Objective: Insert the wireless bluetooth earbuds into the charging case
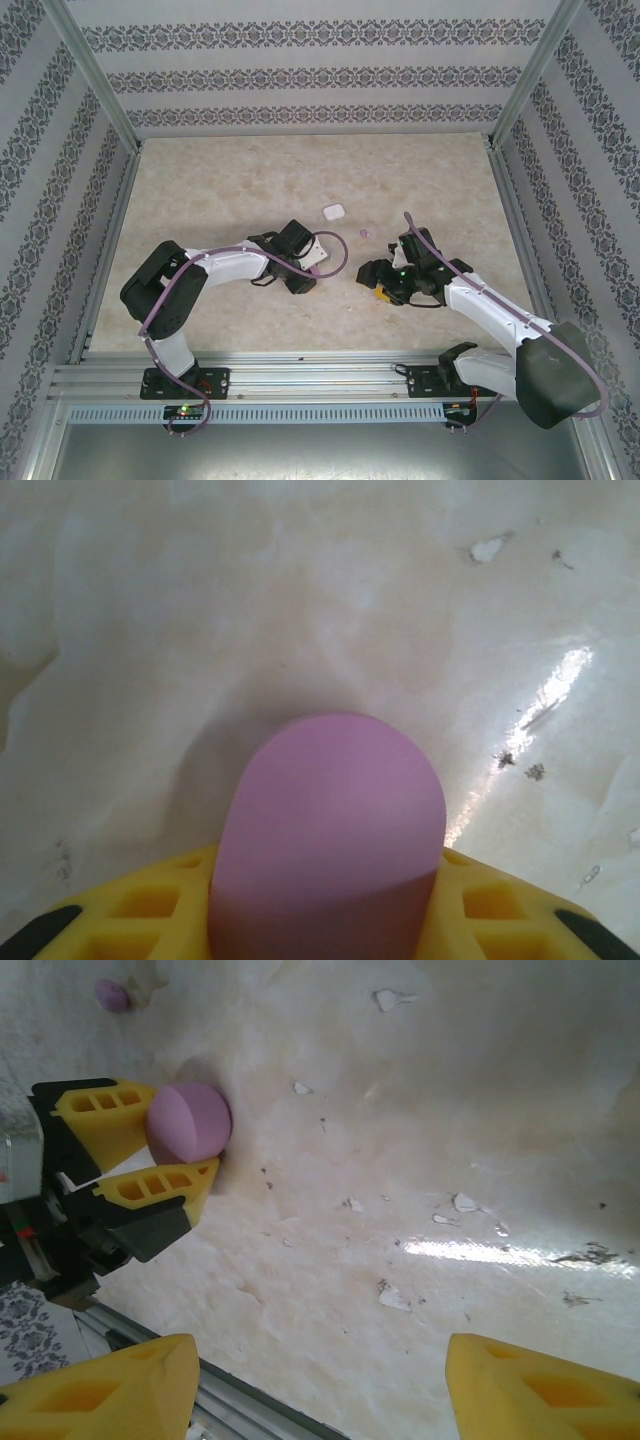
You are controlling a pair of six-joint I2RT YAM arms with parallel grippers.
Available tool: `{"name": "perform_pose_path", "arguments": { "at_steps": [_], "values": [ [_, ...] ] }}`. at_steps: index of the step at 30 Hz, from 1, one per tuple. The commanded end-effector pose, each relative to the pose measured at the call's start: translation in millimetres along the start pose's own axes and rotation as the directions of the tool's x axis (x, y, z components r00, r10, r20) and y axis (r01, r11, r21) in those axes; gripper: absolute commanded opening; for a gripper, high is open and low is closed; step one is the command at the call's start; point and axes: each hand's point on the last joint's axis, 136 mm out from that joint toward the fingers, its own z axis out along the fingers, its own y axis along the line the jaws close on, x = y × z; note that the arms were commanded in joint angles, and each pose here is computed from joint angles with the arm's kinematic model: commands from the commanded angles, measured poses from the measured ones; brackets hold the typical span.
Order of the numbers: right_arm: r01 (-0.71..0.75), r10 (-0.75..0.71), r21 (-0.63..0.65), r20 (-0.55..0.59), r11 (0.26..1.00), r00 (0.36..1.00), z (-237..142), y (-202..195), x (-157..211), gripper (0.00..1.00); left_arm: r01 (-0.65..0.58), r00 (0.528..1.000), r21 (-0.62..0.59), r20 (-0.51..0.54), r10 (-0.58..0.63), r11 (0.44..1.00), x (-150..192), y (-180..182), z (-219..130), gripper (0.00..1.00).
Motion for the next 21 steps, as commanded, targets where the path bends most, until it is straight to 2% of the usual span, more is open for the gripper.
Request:
{"name": "perform_pose_path", "arguments": {
  "at_steps": [1,4,9,14,21],
  "values": [
    [0.010,-0.010,-0.053,0.003,0.999,1.000,-4.3,19.9,-6.0,0.67,-0.094,0.992,0.092,0.088,0.085,0.991,-14.6,-23.9,-12.0,0.34],
    [0.024,-0.024,-0.082,-0.002,0.996,1.000,-6.3,30.7,-4.6,0.67,-0.136,0.977,0.131,0.180,0.111,0.982,-27.6,-35.2,-32.4,0.33],
    [0.058,-0.060,-0.171,-0.007,0.984,0.998,-3.8,58.6,0.8,0.68,-0.208,0.939,0.198,0.316,0.139,0.958,-47.1,-56.4,-69.6,0.23],
    [0.085,-0.094,-0.216,-0.032,0.973,0.995,3.9,78.0,8.3,0.68,-0.249,0.903,0.274,0.413,0.120,0.929,-63.8,-75.4,-99.8,0.22],
    [0.121,-0.136,-0.251,-0.045,0.960,0.990,0.2,99.7,11.1,0.68,-0.284,0.887,0.339,0.447,0.112,0.897,-72.2,-90.2,-123.3,0.20]
  ]
}}
